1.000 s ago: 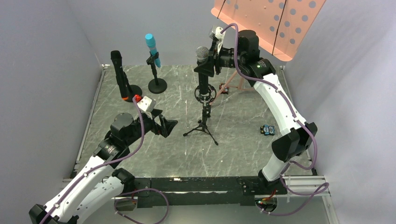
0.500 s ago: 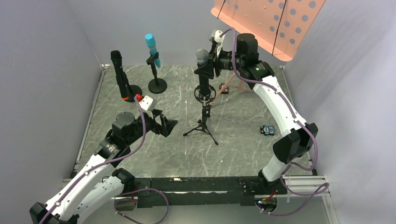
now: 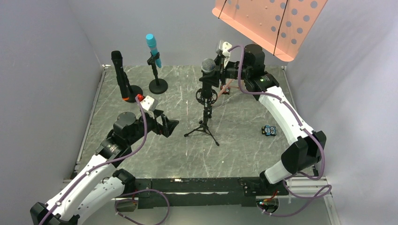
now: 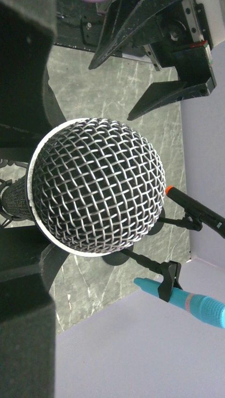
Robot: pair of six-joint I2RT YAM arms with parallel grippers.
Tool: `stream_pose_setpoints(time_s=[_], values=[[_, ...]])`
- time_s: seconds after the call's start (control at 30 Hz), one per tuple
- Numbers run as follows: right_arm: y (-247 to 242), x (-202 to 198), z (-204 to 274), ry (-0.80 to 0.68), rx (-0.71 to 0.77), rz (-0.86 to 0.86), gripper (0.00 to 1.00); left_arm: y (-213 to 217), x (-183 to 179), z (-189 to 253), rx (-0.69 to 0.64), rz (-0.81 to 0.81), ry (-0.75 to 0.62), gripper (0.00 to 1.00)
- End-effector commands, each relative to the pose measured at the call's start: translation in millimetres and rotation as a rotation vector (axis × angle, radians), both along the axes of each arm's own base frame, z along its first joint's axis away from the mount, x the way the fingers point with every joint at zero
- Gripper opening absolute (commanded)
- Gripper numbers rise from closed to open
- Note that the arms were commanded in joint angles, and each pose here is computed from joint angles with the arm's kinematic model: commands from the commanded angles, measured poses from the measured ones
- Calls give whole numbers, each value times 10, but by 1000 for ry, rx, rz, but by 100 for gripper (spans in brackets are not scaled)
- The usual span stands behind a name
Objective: Attach the microphones to the stand
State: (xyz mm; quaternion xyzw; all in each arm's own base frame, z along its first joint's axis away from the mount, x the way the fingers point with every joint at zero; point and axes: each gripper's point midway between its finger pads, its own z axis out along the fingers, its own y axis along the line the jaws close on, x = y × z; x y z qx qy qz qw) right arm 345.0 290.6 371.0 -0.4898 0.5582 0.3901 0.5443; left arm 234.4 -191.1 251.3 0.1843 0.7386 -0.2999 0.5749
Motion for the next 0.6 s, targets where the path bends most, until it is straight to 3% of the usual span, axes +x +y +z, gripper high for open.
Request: stream_pose_setpoints(time_s=[0.0,0.1,0.23,0.4,0.57], values=[[-36,-178,-212,48,-13,62,1,-52,21,199,-54,-13,-32,99],[-91,-114,-240,64,-9,4,1,-78,22,194,-59,-22,-26,99],[-233,159,-233,126,24,-207,1,-109,36,186,-61,-32,-19,99],[-174,22,-407,209,96,-155,3,-148,45,179,-67,-45,-9,99],[-149,-107,-800,261,79,-100,4,-148,38,142,-63,-47,3,99]])
